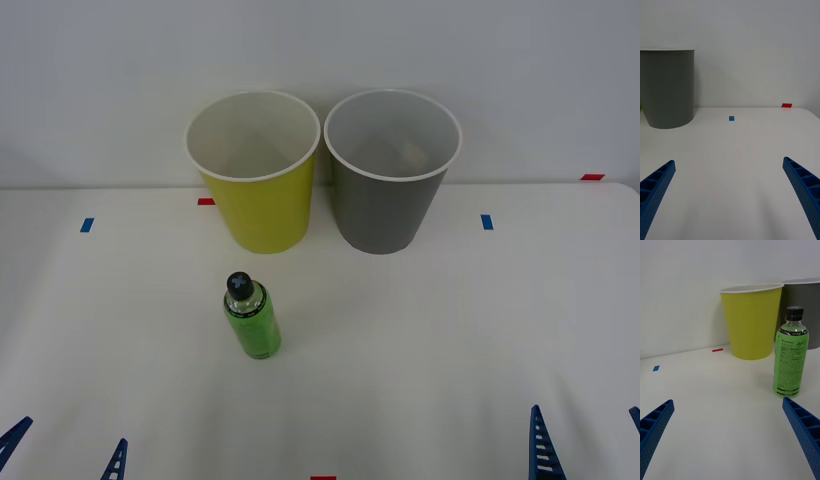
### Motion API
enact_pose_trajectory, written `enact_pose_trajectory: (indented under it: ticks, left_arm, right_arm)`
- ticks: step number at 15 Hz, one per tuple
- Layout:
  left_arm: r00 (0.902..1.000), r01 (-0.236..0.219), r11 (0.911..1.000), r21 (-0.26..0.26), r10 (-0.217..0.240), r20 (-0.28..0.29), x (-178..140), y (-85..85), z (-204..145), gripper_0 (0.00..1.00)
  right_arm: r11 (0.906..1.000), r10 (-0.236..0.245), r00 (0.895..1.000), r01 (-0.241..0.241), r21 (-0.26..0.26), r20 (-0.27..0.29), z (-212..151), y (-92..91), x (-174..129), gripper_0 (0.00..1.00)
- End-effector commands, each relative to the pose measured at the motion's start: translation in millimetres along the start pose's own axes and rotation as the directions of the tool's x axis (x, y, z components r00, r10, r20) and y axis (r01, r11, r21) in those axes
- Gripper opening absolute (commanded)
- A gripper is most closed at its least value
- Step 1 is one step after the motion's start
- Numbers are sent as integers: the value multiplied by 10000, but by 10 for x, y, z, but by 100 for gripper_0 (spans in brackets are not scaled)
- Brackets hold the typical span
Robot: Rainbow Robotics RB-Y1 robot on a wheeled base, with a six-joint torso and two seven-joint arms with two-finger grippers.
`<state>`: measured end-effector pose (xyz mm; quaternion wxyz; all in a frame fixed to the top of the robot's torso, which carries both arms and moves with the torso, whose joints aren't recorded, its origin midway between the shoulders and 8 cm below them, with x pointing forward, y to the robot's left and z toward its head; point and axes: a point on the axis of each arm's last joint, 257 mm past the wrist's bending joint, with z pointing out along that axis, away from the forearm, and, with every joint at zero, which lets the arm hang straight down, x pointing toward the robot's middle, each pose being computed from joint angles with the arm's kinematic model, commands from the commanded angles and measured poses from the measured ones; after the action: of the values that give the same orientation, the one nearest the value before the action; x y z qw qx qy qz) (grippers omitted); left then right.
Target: Put cans in the gray bin and PET bottles in the light green bin.
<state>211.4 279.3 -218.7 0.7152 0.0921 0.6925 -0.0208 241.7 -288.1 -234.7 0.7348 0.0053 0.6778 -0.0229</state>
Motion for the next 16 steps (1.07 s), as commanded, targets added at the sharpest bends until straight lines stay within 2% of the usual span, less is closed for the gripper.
enact_pose_trajectory:
  ticks: [1, 16]
  left_arm:
    - [10000, 0, 10000, 0, 0, 0, 0, 0, 0, 100]
    - [10000, 0, 10000, 0, 0, 0, 0, 0, 0, 100]
  right_arm:
    - [10000, 0, 10000, 0, 0, 0, 0, 0, 0, 99]
    - [10000, 0, 10000, 0, 0, 0, 0, 0, 0, 100]
